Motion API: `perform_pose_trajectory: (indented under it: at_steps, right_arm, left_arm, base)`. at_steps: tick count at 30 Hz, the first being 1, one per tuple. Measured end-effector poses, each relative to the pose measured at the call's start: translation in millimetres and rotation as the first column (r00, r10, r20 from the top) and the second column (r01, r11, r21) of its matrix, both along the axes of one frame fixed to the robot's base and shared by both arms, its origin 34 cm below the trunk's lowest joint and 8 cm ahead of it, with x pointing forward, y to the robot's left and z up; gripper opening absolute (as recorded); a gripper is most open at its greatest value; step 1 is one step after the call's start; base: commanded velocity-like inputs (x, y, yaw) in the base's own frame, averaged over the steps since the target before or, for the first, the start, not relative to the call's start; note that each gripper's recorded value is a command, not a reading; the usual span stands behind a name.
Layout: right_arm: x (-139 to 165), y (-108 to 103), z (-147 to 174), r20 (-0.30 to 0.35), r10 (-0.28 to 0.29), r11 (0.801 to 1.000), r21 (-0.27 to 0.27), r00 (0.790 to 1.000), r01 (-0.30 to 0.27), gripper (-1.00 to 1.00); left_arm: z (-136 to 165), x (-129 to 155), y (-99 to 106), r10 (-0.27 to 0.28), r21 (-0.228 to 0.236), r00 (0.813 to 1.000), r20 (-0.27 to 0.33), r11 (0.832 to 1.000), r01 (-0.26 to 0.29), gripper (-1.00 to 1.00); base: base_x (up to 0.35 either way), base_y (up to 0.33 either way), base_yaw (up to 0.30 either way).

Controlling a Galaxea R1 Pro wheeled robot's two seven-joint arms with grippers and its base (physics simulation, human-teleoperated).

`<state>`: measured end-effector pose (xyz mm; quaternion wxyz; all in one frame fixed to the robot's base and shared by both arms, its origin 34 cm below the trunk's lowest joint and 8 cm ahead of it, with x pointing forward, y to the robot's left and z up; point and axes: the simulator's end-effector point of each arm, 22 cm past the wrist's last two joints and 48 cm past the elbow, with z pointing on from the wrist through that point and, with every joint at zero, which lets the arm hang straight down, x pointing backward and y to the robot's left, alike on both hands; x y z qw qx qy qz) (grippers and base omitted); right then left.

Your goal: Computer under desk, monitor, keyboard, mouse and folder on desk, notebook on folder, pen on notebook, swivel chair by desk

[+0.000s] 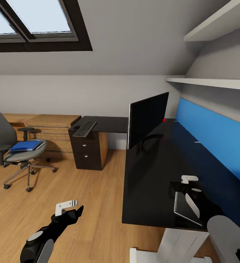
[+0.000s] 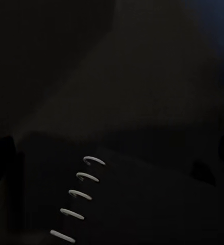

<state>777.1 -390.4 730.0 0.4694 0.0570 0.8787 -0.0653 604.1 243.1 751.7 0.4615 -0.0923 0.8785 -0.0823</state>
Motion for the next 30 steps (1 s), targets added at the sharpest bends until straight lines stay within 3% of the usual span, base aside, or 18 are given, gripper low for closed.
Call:
perform_pose_trajectory:
  at_steps: [18, 30]
  right_arm:
    - [0.3, 0.4, 0.1, -0.015, 0.000, 1.000, 0.003, 1.000, 0.001, 1.00]
    - [0.5, 0.7, 0.0, -0.015, 0.000, 1.000, 0.005, 1.000, 0.001, 1.00]
  left_arm:
    - [-3.3, -1.2, 3.5, 0.001, 0.007, 1.000, -0.010, 1.000, -0.001, 1.00]
    - [-4.1, -1.4, 4.1, 0.002, 0.007, 1.000, -0.012, 1.000, -0.002, 1.00]
  base:
    - [-0.004, 0.000, 0.000]
    - [-0.129, -0.035, 0.000]
